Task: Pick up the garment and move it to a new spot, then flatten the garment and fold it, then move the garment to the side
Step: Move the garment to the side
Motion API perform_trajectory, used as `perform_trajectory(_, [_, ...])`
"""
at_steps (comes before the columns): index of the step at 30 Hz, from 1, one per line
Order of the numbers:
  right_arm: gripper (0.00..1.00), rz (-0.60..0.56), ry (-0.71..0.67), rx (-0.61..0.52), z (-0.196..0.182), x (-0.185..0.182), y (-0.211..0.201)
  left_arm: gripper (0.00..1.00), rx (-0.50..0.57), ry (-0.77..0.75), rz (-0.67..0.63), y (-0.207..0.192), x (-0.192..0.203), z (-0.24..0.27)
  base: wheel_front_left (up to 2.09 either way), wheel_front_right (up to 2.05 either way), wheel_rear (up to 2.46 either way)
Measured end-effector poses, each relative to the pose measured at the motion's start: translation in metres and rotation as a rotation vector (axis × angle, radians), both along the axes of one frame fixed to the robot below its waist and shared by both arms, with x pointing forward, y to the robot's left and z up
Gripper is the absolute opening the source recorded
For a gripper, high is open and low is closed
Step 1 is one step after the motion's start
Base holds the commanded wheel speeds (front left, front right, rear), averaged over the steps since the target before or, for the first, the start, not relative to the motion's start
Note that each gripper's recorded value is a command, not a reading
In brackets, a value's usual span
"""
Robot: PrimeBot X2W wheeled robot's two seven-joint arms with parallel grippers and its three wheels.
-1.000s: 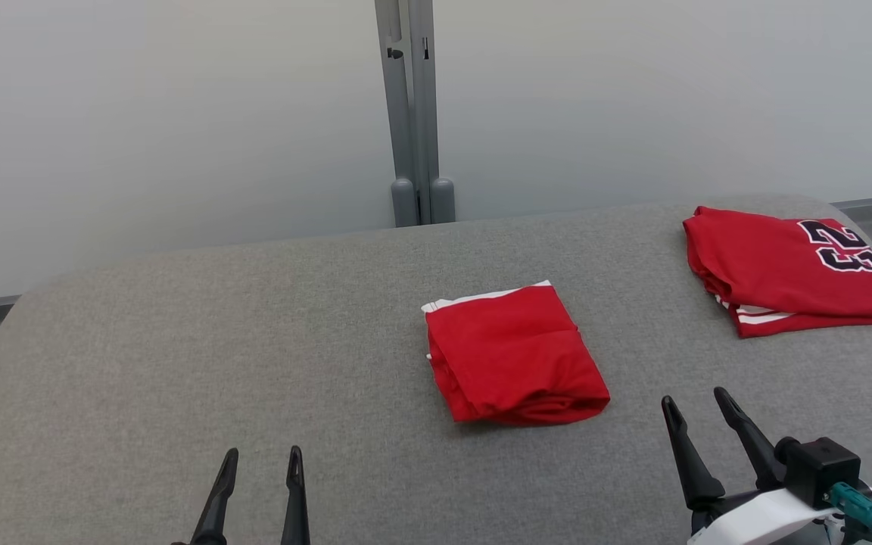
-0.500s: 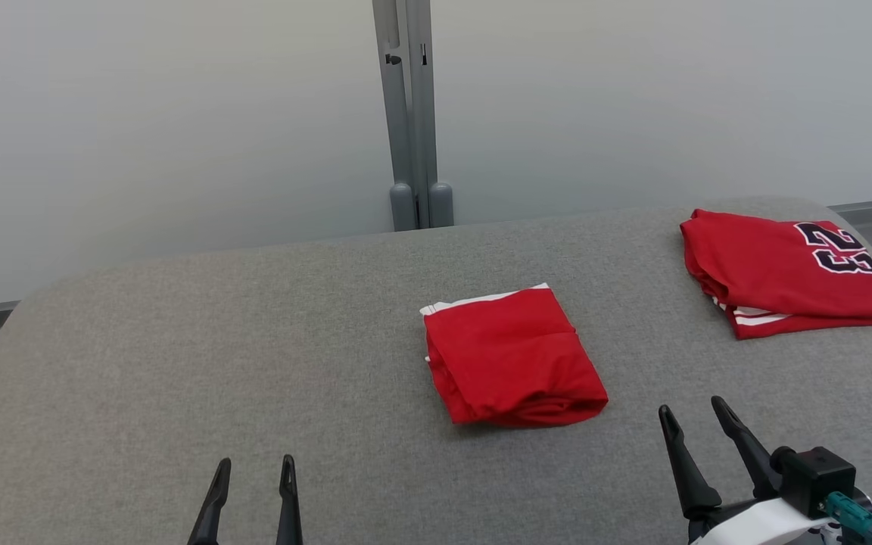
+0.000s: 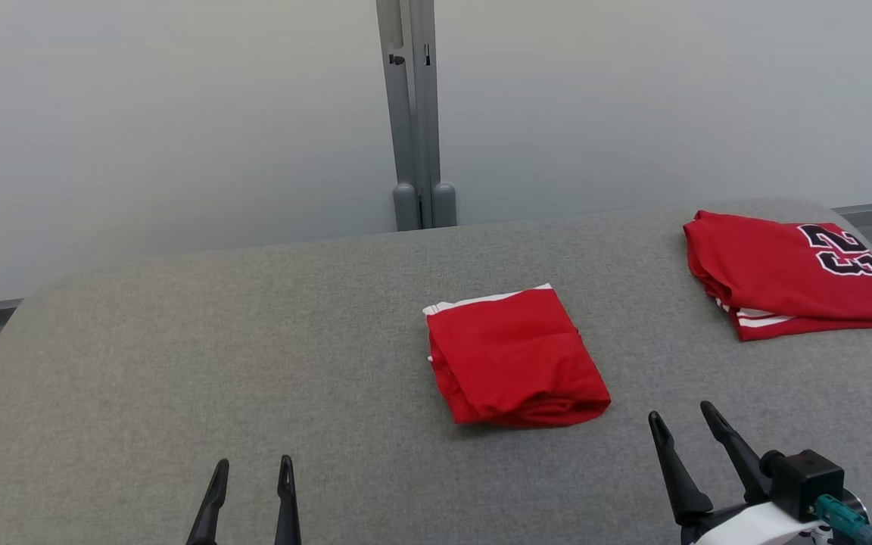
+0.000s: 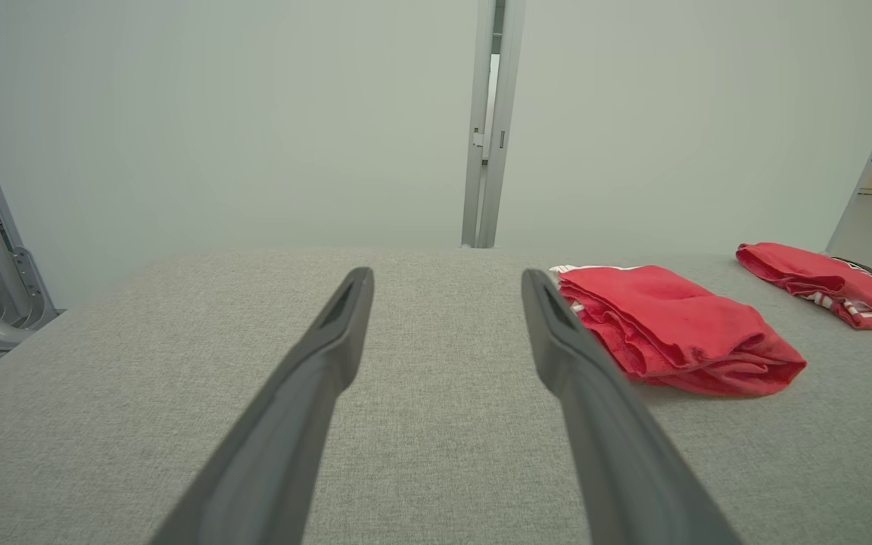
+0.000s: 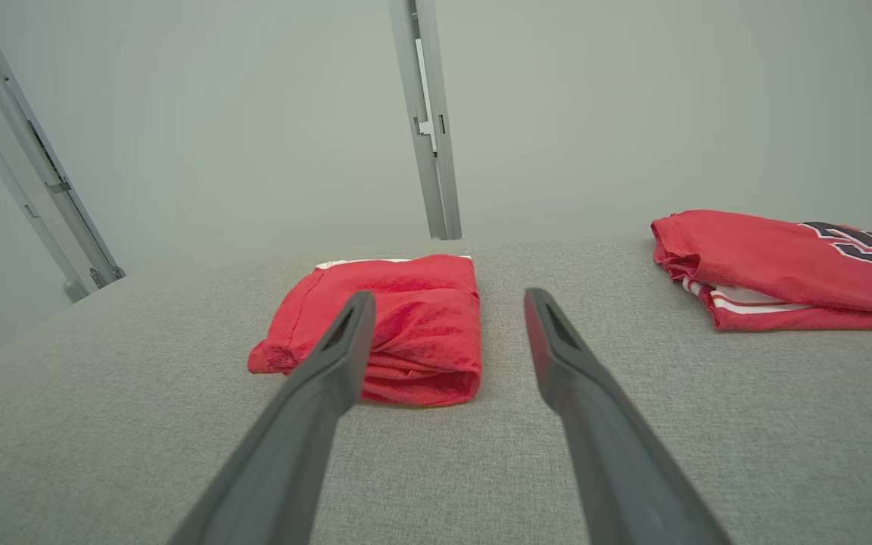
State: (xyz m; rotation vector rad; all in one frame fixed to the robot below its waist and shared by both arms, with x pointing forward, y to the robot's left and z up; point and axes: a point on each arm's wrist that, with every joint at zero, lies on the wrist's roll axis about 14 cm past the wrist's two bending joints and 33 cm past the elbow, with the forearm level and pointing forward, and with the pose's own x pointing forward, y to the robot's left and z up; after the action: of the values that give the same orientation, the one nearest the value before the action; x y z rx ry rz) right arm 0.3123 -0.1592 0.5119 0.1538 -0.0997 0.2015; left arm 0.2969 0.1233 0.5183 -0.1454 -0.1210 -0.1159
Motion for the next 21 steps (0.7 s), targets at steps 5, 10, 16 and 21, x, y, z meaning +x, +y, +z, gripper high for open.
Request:
perform_trajectory(5, [1.00, 0.004, 0.002, 0.001, -0.0005, 0.0008, 0.0019, 1.00, 0.002, 0.001, 0.009, 0.0027, -0.0004, -0.0007, 0.00, 0.00, 0.00])
perform_trajectory(10, [1.00, 0.004, 0.005, 0.003, -0.0014, 0.0008, 0.0025, 1.00, 0.006, 0.001, 0.011, 0.0036, -0.0006, -0.0008, 0.00, 0.00, 0.00])
perform_trajectory(16, [1.00, 0.002, 0.005, 0.005, -0.0015, 0.0006, 0.0027, 1.00, 0.010, -0.001, 0.010, 0.0032, -0.0009, -0.0004, 0.00, 0.00, 0.00])
perform_trajectory(21, [1.00, 0.003, 0.004, 0.011, -0.0011, 0.0009, 0.0042, 1.00, 0.011, -0.002, 0.010, 0.0030, -0.0008, -0.0002, 0.00, 0.00, 0.00])
